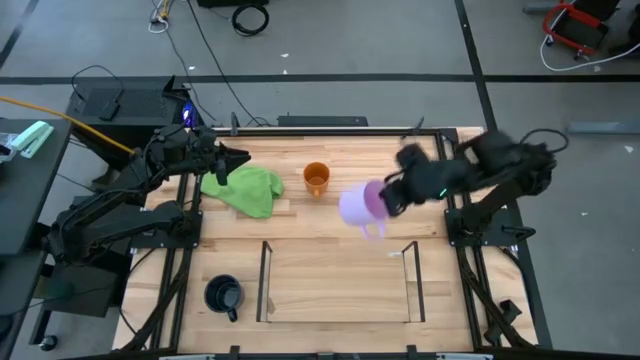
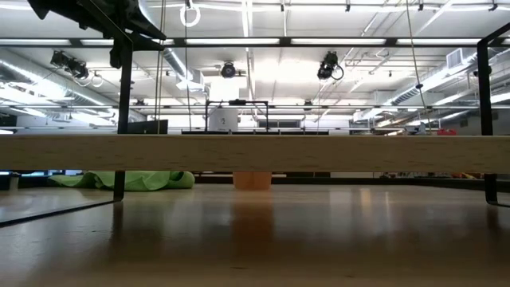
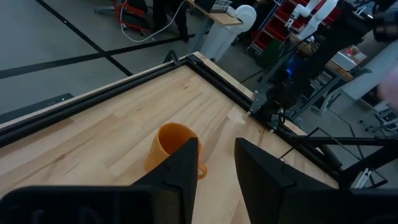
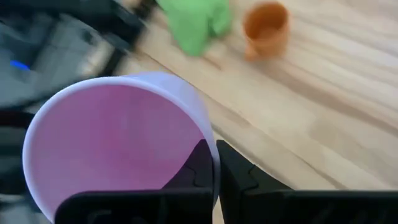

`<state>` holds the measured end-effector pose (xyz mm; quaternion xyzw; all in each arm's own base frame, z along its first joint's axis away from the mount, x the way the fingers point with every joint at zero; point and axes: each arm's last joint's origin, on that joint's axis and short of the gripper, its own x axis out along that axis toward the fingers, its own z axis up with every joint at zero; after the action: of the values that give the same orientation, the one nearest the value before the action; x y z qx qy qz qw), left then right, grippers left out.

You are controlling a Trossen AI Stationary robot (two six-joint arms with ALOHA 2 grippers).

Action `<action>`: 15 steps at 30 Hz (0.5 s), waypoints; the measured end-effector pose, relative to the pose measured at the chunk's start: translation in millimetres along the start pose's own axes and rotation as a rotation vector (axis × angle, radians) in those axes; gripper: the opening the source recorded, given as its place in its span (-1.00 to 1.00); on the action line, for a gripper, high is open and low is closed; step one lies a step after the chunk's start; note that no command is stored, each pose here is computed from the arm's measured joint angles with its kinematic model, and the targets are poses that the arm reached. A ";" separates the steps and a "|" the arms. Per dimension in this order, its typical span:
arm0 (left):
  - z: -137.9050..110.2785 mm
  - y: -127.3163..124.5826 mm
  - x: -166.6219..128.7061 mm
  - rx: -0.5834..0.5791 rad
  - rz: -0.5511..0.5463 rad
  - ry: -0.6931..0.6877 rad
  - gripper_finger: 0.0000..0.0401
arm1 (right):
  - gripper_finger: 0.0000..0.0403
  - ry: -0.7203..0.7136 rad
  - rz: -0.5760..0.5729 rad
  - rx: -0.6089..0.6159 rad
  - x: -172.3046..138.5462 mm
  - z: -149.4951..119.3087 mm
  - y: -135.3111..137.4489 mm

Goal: Stack small to large cups/mugs on shelf
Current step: Put the pink cup on the shelf

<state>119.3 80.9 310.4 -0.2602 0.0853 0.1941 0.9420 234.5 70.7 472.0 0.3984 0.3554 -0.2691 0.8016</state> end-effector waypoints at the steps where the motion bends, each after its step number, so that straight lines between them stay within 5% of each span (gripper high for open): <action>1: 0.0 0.0 0.0 0.000 0.000 0.000 -0.44 | -0.98 0.018 -0.035 -0.009 7.7 -5.3 3.9; 15: -6.1 2.6 -0.2 -0.021 0.027 0.061 -0.44 | -0.98 0.117 -0.238 0.017 98.8 -83.7 59.2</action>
<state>117.6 79.7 304.0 -0.2746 0.1157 0.1996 0.9335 306.5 157.4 385.0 0.3755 0.4440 -0.3415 0.7384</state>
